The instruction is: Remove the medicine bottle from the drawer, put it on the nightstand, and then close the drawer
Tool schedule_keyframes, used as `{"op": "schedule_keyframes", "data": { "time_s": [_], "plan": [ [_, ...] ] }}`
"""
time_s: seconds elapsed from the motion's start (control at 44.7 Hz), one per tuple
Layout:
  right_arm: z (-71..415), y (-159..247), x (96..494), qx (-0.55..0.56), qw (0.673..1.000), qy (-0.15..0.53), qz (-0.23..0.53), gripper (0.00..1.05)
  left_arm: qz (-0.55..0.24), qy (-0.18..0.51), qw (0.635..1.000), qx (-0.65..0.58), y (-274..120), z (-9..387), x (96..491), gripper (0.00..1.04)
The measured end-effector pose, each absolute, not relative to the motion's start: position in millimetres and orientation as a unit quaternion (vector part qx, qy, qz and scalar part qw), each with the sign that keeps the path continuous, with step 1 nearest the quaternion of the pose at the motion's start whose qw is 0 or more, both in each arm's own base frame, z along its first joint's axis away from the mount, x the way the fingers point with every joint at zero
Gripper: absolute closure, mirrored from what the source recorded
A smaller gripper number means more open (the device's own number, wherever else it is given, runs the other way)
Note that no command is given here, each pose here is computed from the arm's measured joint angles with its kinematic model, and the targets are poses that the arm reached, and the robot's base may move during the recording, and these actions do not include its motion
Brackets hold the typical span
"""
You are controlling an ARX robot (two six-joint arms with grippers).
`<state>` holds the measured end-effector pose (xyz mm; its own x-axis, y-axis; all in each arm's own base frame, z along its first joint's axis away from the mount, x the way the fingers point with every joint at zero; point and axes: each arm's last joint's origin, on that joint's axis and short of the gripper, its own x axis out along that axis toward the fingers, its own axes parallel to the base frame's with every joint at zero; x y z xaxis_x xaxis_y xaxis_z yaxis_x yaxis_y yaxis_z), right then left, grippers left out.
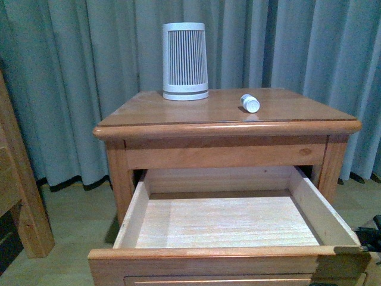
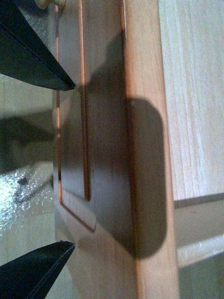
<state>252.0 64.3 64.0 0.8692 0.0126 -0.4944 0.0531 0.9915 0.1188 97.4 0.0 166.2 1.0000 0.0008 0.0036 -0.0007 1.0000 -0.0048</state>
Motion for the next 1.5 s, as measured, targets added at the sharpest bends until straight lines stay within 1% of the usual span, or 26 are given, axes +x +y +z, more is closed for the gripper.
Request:
{"op": "schedule_keyframes", "data": {
  "time_s": [0.246, 0.336, 0.604, 0.895, 1.163, 1.297, 1.499],
  "plan": [
    [57.0, 72.7, 277.7, 0.068, 0.963, 0.261, -0.008, 0.07, 0.0, -0.002, 1.0, -0.002, 0.0, 166.2, 97.4, 0.07],
    [58.7, 77.5, 293.7, 0.074, 0.965, 0.251, -0.013, 0.07, 0.0, -0.002, 1.0, -0.002, 0.0, 166.2, 97.4, 0.07],
    [67.3, 76.1, 321.9, 0.068, 0.971, 0.227, -0.027, 0.07, 0.0, -0.002, 1.0, -0.002, 0.0, 166.2, 97.4, 0.07],
    [88.8, 59.3, 387.2, 0.04, 0.983, 0.169, -0.056, 0.07, 0.0, -0.002, 1.0, -0.002, 0.0, 166.2, 97.4, 0.07],
    [110.1, 53.2, 433.7, 0.015, 0.99, 0.122, -0.064, 0.07, 0.0, -0.002, 1.0, -0.002, 0.0, 166.2, 97.4, 0.07],
    [112.6, 52.9, 440.1, 0.0, 0.99, 0.127, -0.056, 0.07, 0.0, -0.002, 1.0, -0.002, 0.0, 166.2, 97.4, 0.07],
    [112.9, 52.4, 438.4, 0.003, 0.99, 0.131, -0.058, 0.07, 0.0, -0.002, 1.0, -0.002, 0.0, 166.2, 97.4, 0.07]
  ]
}}
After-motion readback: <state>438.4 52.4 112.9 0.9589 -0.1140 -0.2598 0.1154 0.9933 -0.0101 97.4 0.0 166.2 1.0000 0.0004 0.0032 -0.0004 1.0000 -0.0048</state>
